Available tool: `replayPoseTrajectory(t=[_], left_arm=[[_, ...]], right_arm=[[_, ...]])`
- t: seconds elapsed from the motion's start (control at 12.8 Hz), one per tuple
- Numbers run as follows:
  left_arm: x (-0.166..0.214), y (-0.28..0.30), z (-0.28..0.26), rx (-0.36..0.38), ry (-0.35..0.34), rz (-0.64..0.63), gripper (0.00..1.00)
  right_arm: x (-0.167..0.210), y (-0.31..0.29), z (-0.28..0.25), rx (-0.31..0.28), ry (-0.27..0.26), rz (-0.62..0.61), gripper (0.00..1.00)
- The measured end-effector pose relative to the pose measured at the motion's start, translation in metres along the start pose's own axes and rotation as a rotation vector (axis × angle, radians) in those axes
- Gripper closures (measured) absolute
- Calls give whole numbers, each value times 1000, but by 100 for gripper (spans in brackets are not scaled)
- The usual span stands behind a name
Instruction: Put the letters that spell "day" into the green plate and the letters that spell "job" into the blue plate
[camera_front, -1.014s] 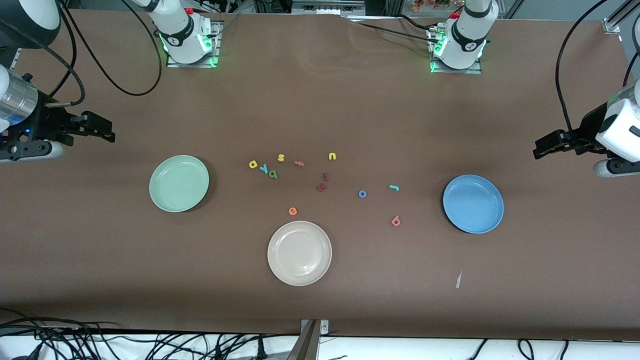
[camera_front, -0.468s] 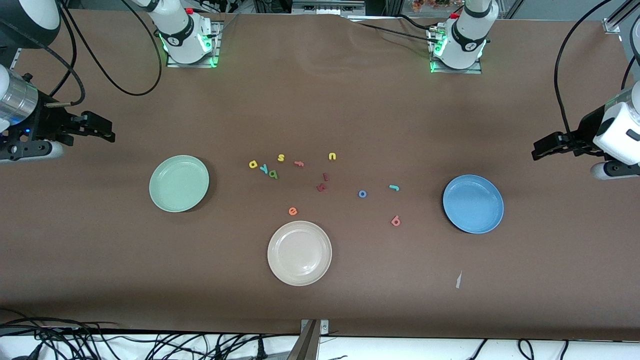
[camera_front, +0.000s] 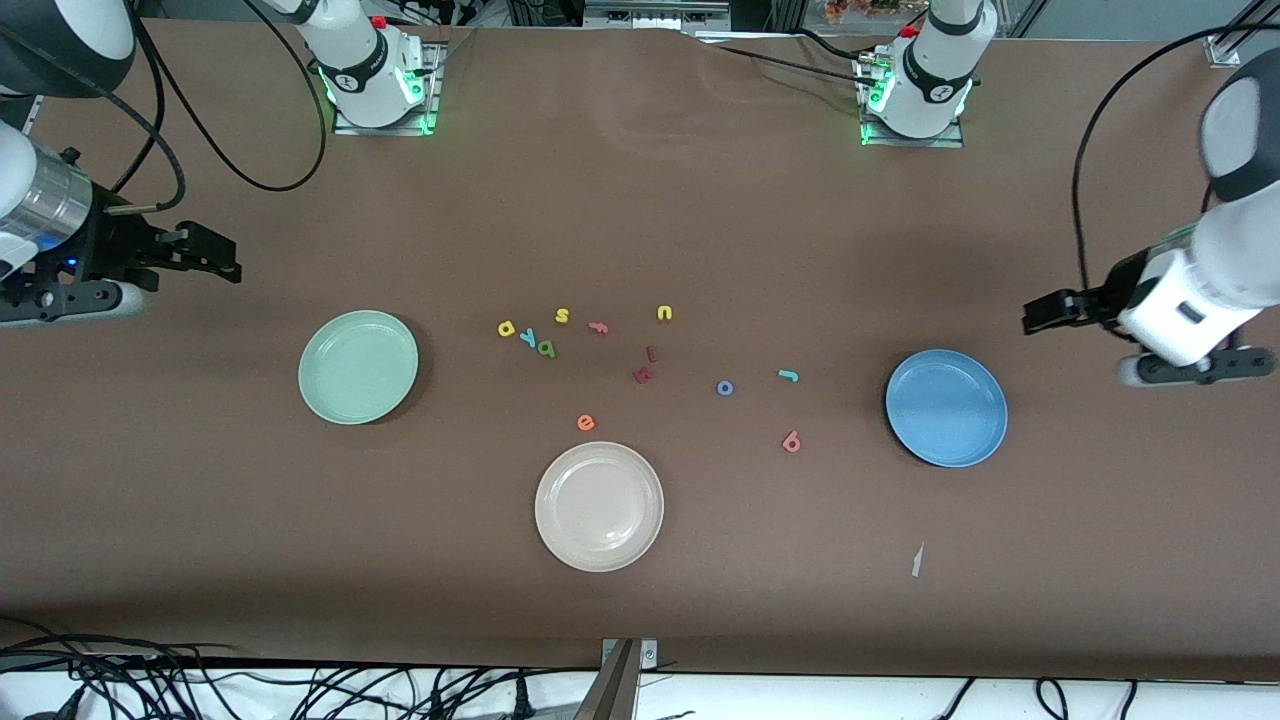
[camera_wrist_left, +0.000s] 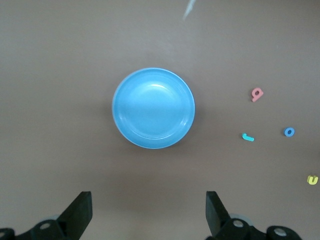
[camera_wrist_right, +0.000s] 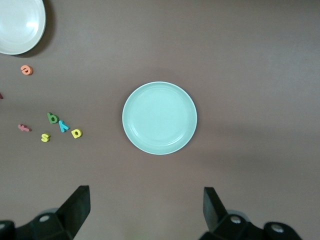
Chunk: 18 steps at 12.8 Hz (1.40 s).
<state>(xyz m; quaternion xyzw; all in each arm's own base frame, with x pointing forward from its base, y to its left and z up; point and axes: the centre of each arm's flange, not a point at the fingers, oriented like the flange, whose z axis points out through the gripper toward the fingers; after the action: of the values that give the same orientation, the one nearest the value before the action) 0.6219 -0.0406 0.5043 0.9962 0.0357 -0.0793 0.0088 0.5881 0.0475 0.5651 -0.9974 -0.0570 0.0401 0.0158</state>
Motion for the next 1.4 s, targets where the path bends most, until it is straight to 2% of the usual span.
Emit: replayPoseTrajectory(t=[0.16,0.23,0.47,0.7,0.86,1.09,1.25,1.4], left_arm=[[10,38,31,-9,-29,41,0],[14,59,49,-35,-46,10,0],[27,121,109,-65,-18,-234,0],[35,167,173,-88,21,-412,0],[44,186,215,-113,45,-520,0],[51,195,258,-150,86,-591,0],[40,197,293,-176,126,-607,0],[26,198,316,-163,119,-632,1]], right_arm=[[1,-15,3,-1,-5,-6,0],[2,-24,6,-2,-9,-11,0],[14,-69,28,-12,-14,10,0],[27,-124,61,-28,-18,15,0],[31,-149,77,-35,-20,19,0],[35,-175,92,-25,-9,56,0],[37,-192,120,-12,8,69,0],[29,-211,160,-6,4,46,0]])
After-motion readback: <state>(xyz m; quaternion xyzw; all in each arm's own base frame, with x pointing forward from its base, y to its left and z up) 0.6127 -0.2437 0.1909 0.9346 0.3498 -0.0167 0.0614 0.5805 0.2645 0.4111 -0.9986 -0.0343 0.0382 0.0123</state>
